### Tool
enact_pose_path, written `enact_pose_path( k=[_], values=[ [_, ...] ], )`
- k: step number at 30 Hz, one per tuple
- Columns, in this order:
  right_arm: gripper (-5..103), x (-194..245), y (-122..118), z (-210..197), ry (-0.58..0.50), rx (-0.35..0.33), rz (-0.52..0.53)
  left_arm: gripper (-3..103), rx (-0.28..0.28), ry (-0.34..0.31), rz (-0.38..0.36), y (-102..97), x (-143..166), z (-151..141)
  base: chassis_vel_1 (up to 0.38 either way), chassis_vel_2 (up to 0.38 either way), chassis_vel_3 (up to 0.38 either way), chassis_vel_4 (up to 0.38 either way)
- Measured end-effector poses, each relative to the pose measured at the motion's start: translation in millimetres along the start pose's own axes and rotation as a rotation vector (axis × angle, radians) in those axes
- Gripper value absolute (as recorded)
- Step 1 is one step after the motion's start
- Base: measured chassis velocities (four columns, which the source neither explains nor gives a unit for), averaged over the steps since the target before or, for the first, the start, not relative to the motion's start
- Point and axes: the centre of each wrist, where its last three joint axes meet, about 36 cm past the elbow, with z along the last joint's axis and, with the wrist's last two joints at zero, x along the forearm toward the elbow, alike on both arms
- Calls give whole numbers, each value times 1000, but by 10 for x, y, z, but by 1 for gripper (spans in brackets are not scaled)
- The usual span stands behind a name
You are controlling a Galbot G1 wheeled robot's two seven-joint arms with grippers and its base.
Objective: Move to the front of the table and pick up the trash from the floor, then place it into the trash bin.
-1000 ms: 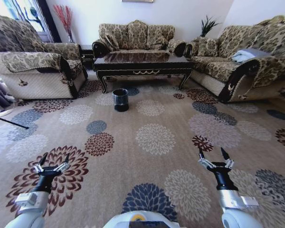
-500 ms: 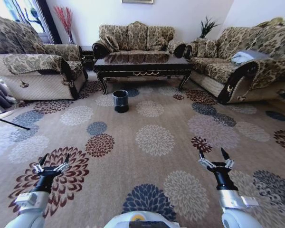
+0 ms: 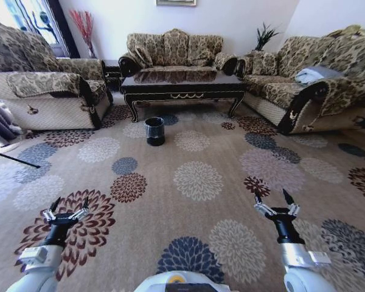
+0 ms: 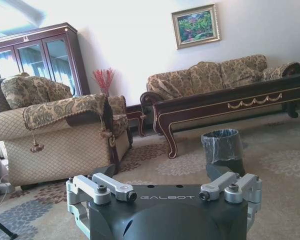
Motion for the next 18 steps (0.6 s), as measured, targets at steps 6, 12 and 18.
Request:
enact_pose_path(
  k=[6,12,18],
  values=[
    [100,0,0,0,0,0,0,100,0,0,0,0,0,0,0,0,0,0],
    [100,0,0,0,0,0,0,100,0,0,0,0,0,0,0,0,0,0],
    [100,0,0,0,0,0,0,100,0,0,0,0,0,0,0,0,0,0]
  ],
)
